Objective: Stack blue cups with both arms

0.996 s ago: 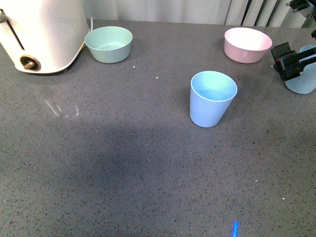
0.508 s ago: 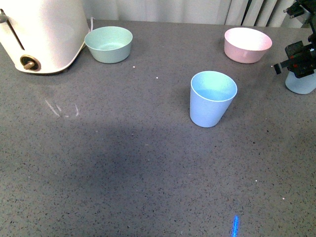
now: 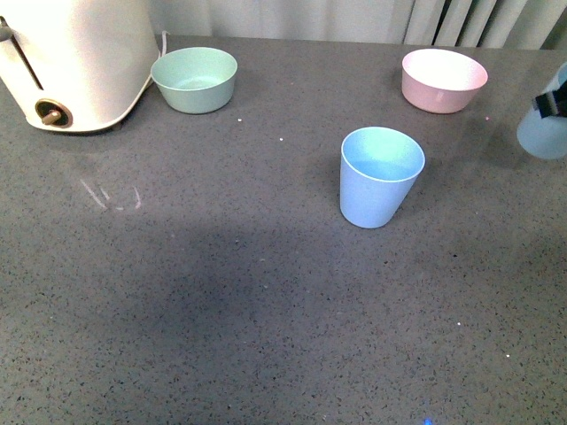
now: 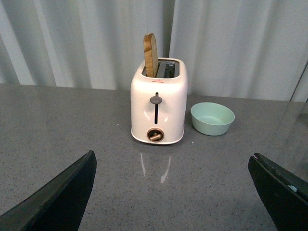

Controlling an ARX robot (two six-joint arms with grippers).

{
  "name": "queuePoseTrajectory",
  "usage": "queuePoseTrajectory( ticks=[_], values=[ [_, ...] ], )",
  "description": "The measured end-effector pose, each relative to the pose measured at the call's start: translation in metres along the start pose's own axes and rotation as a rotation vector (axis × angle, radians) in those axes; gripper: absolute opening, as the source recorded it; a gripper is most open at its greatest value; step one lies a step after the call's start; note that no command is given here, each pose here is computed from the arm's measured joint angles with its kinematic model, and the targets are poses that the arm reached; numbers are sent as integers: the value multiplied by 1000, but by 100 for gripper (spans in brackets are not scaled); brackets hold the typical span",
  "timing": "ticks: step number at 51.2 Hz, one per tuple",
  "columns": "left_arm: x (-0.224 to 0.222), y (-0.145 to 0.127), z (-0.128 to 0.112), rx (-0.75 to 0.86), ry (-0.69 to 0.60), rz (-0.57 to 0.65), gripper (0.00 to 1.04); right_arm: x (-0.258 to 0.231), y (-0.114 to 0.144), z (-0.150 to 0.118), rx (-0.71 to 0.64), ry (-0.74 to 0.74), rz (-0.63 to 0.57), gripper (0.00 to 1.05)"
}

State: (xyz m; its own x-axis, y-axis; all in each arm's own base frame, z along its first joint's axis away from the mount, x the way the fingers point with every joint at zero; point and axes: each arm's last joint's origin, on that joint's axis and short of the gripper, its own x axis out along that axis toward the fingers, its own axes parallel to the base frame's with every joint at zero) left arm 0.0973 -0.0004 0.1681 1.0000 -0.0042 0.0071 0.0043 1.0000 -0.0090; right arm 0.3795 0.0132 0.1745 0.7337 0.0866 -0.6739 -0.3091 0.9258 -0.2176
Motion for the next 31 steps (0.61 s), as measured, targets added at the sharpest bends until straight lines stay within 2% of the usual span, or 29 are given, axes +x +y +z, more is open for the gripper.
queuePoseTrajectory(
  ticks=[7, 14, 22, 31],
  values=[
    [0, 0, 0, 0, 0, 0, 96, -42, 26, 21, -53, -106, 134, 2],
    [0, 0, 0, 0, 0, 0, 96, -72, 67, 42, -119, -186, 256, 2],
    [0, 0, 0, 0, 0, 0, 96, -70, 103, 44, -166, -175, 337, 2],
    [0, 0, 0, 0, 0, 0, 96, -56, 126, 39, -188, -132, 381, 2]
  ],
)
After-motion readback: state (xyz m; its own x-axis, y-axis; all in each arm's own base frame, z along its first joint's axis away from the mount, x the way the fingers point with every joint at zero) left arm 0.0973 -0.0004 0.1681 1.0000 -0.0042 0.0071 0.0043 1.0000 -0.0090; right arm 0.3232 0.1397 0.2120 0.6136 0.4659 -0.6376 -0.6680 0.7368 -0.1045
